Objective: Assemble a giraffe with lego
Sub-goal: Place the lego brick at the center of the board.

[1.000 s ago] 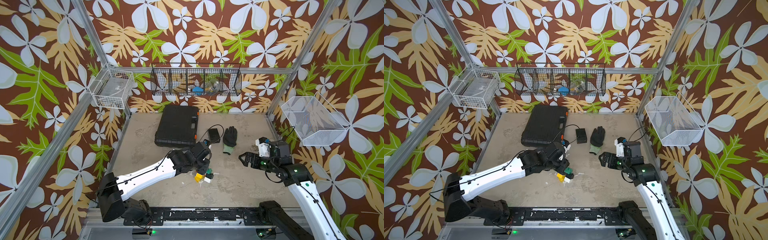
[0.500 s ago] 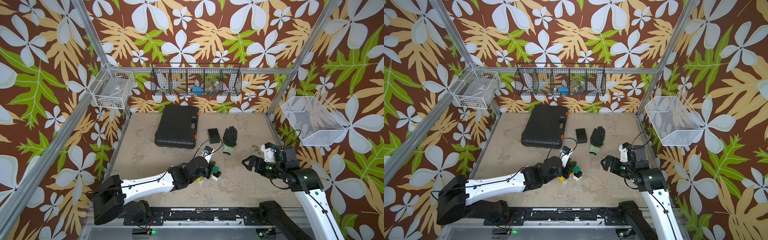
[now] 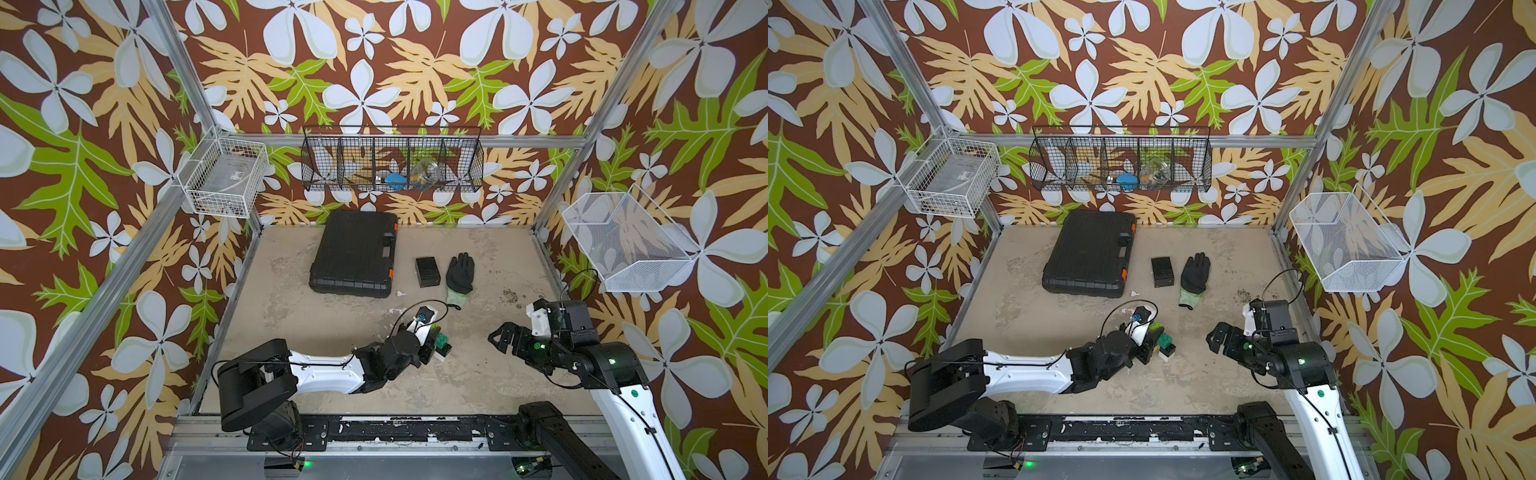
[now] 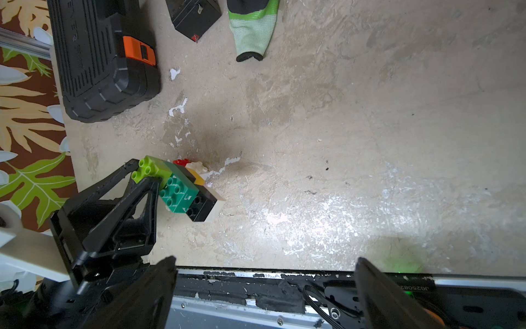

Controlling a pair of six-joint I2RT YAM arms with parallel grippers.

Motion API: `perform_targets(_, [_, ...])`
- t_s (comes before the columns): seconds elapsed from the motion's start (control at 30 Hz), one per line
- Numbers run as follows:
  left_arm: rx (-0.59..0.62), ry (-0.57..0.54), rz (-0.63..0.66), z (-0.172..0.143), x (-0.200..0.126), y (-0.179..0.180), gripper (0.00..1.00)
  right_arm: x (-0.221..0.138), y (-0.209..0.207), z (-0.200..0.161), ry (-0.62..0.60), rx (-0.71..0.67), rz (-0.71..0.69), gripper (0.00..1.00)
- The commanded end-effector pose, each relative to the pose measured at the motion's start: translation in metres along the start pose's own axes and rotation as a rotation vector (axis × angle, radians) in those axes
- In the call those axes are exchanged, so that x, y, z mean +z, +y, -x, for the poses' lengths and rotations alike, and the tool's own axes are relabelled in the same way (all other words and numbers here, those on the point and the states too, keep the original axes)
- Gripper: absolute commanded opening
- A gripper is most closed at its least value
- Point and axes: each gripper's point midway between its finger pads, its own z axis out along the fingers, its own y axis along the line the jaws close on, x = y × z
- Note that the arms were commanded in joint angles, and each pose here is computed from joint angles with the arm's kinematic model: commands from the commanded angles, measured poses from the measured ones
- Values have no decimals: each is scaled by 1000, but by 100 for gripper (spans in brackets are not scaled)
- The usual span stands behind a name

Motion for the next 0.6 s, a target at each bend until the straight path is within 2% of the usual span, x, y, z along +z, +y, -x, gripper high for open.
perform_targets(0.0, [-10, -99, 8, 16, 3, -5, 19, -3, -9, -5, -2, 19, -40, 100])
perform_targets(0.27, [17, -95, 9, -11, 18, -14, 19, -6, -16, -15, -5, 49, -48, 100])
perform_targets(0.57, [9, -76, 17, -37, 19, -21, 20, -16, -21, -22, -20, 43, -61, 100])
